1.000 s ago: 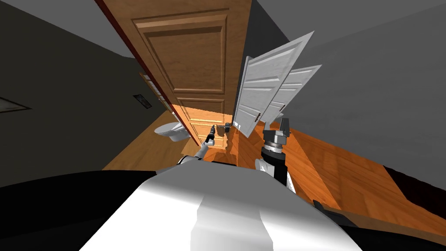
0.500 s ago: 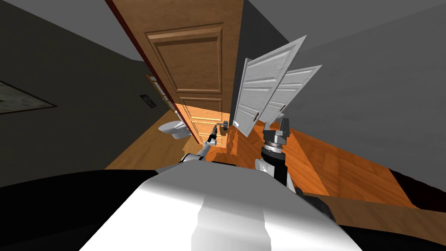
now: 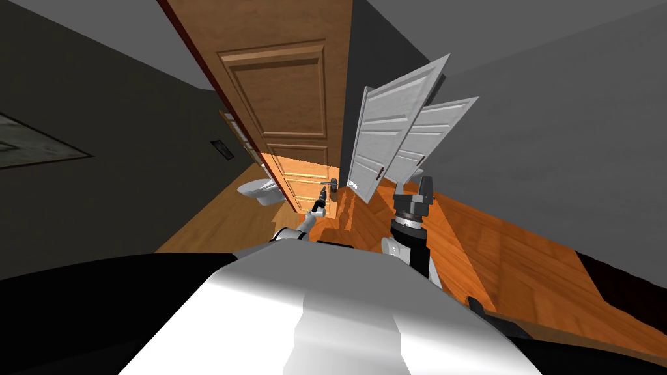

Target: Push the door open

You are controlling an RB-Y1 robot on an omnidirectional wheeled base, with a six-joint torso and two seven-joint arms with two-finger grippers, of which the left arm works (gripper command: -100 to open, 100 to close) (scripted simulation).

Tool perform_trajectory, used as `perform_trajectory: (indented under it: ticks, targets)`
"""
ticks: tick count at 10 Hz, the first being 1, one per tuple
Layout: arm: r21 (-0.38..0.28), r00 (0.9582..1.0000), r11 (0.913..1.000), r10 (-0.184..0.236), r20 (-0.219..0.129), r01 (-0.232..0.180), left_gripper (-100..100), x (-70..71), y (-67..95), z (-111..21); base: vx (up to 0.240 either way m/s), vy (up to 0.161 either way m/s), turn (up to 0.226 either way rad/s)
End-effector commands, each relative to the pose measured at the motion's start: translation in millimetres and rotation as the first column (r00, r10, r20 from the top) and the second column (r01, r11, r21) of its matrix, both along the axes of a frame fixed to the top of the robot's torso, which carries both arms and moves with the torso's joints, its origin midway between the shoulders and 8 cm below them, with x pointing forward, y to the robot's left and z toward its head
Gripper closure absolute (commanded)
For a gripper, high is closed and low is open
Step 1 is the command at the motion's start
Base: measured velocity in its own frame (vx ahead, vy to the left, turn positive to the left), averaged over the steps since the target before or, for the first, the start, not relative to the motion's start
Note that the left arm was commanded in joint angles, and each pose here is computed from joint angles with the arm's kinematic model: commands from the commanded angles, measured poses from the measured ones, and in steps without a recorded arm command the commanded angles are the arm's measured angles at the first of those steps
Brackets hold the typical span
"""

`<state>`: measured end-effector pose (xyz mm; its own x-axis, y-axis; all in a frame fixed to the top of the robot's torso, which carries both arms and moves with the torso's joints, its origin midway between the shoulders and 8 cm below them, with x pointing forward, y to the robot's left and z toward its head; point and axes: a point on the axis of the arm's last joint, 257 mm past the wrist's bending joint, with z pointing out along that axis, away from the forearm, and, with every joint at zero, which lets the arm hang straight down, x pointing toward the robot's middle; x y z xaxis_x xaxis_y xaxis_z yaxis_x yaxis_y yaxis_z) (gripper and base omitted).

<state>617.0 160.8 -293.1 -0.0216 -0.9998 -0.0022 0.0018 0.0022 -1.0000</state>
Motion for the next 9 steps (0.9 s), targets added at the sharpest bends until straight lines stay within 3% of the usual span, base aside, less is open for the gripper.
perform_trajectory:
  ticks: [1, 2, 6, 8, 9]
  targets:
    - [0.0, 1.0, 1.0, 0.0, 0.0, 0.0, -100, 0.0, 0.0, 0.0, -0.044, -0.06, 0.001]
    - [0.026, 0.9999, 0.9996, 0.014, 0.005, -0.014, -100, 2.5, 18.4, 1.5, 0.098, 0.046, -0.004]
    - [0.057, 0.9993, 0.9977, 0.036, 0.011, -0.036, -100, 5.8, 43.4, 4.4, 0.191, 0.022, -0.019]
    - [0.039, 0.9995, 0.9987, 0.031, 0.008, -0.032, -100, 4.9, 33.9, 3.0, 0.219, -0.061, -0.025]
    - [0.018, 0.9997, 0.9996, 0.023, 0.003, -0.023, -100, 3.4, 21.2, 1.5, 0.215, -0.054, -0.03]
